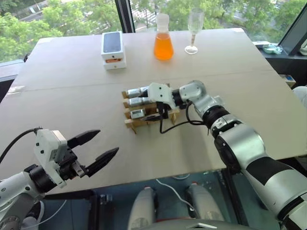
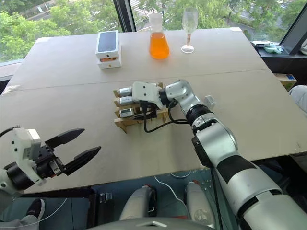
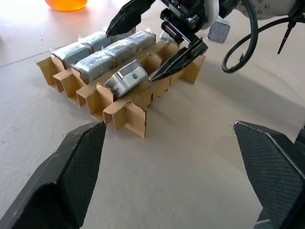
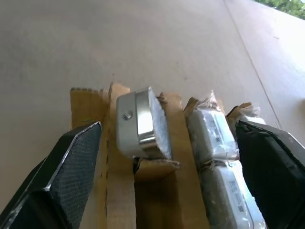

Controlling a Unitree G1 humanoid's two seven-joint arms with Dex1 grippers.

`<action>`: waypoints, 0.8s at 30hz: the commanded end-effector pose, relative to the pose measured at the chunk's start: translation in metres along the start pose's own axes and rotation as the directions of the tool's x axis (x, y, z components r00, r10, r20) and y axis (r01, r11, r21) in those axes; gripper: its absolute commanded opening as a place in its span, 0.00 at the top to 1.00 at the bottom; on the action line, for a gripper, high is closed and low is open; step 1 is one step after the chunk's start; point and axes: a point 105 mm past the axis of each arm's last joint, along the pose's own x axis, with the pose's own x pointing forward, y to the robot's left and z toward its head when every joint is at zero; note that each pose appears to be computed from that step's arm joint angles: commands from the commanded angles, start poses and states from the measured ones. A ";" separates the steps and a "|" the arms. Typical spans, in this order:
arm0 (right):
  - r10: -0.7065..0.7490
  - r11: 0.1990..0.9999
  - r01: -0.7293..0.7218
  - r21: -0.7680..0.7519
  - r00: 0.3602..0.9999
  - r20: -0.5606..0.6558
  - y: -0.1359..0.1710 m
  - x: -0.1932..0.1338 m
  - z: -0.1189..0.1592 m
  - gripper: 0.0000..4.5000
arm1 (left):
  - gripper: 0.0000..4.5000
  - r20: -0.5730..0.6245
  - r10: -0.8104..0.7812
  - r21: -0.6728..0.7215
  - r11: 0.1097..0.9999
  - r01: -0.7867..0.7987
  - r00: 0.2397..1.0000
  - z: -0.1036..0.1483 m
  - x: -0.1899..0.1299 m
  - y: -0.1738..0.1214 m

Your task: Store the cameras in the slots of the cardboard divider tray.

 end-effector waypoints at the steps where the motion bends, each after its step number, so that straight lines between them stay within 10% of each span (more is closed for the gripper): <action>1: -0.012 0.998 0.013 -0.057 1.000 0.015 -0.005 0.003 0.011 0.01 | 0.01 0.003 -0.015 0.008 1.000 0.015 1.000 0.003 0.000 -0.002; 6: -0.029 0.998 0.030 -0.048 0.999 0.020 -0.007 0.005 0.013 0.17 | 0.01 0.002 -0.013 0.009 1.000 0.013 1.000 0.002 -0.001 -0.002; 14: 0.014 0.999 -0.012 -0.052 0.999 0.031 -0.004 0.007 0.017 0.99 | 0.01 0.003 -0.008 0.006 1.000 0.008 1.000 0.002 -0.002 -0.003; 24: 0.054 0.997 -0.052 -0.054 0.997 0.047 -0.008 0.007 0.030 0.99 | 0.01 0.005 -0.010 0.012 1.000 0.010 1.000 0.003 -0.001 -0.002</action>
